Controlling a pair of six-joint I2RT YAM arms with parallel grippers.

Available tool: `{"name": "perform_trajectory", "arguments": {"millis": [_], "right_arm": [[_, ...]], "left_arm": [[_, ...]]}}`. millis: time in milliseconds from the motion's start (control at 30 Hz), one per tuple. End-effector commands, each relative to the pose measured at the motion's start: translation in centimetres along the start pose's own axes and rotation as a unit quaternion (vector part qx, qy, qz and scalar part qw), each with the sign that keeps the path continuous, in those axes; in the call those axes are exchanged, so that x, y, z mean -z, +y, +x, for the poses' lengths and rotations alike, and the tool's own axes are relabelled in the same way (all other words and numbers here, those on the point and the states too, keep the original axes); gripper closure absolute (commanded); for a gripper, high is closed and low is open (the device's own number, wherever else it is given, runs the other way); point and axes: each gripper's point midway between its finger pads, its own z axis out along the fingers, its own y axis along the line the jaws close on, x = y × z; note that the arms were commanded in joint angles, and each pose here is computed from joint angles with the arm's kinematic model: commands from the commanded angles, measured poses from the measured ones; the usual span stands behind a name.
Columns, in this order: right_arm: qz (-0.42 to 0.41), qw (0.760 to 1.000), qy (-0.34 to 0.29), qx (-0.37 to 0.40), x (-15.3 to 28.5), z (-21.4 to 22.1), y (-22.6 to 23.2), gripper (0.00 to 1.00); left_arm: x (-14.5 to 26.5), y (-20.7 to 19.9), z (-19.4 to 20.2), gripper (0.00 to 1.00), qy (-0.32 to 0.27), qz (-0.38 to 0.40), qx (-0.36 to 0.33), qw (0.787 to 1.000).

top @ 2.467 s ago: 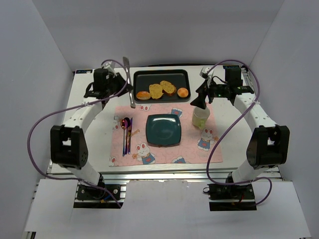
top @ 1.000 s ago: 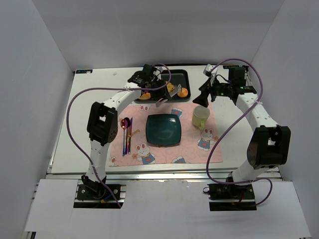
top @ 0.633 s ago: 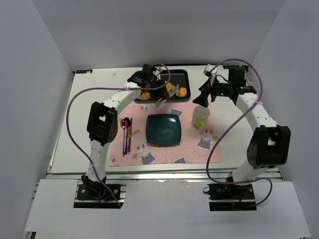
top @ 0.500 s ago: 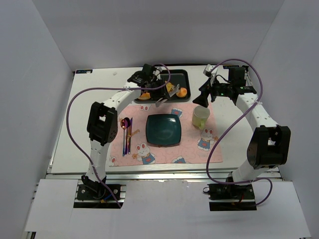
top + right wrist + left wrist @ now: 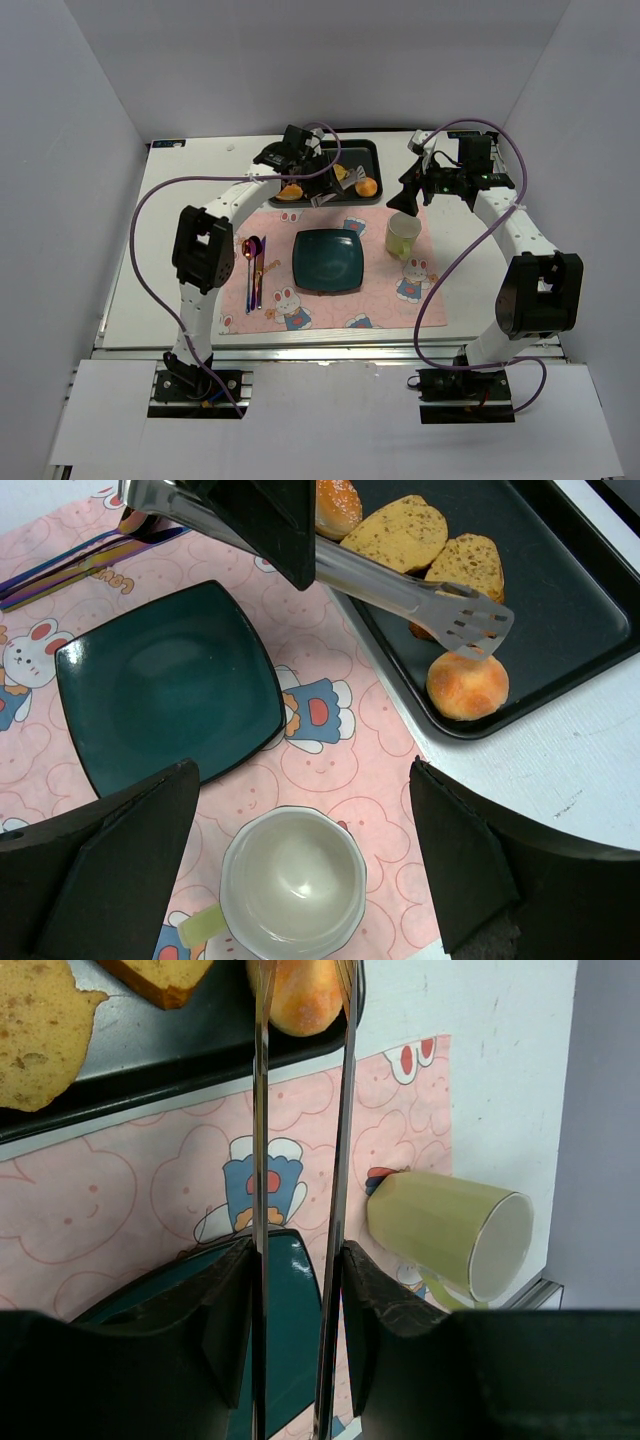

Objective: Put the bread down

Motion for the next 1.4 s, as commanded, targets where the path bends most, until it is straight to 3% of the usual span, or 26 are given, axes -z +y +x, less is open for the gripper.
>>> {"name": "perform_trajectory", "arguments": {"millis": [0,1367], "right_arm": [[0.005,1.0,-0.018,0.018,0.9,-1.6,0.4,0.1],[0.002,1.0,-0.018,0.016,0.8,-1.4,0.3,0.11]], "left_arm": [[4.2,-3.8,-2.6,0.52,-0.052,0.04,-0.018,0.998],[2.3,-1.2,-0.1,0.51,-0.007,0.009,0.004,1.0]]}}
